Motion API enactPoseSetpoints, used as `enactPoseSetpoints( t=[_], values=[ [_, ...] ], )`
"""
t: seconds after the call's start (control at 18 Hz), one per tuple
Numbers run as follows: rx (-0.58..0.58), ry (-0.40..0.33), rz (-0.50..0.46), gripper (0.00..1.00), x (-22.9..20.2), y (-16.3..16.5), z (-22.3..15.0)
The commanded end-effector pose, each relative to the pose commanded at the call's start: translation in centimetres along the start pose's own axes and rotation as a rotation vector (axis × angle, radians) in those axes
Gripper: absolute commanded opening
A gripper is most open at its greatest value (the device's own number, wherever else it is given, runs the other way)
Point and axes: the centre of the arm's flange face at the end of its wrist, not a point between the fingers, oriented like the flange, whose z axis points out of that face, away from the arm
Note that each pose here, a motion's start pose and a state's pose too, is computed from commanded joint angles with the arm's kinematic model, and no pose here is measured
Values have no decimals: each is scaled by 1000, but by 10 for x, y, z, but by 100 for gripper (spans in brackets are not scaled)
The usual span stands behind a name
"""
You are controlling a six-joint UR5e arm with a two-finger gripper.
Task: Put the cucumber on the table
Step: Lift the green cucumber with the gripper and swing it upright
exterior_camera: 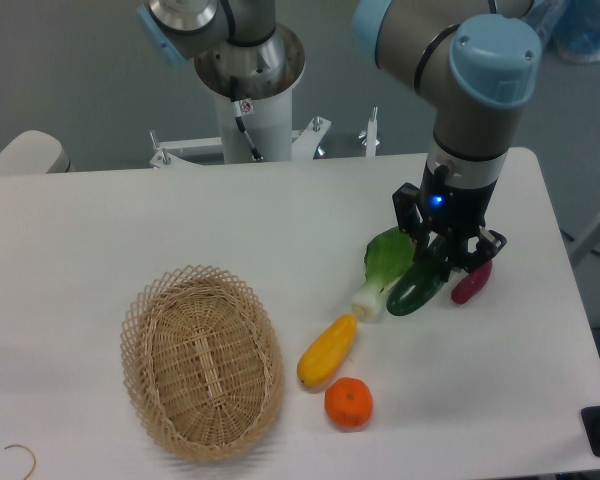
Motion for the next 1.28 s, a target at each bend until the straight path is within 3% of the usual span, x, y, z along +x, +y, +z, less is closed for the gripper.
enactPoseSetpoints(
  t=[0.67,1.11,1.28],
  values=[
    [3,-8,-4,25,5,-8,13],
    [29,-72,-65,26,6,-37,32],
    [51,-129,-81,26,6,-46,48]
  ],
)
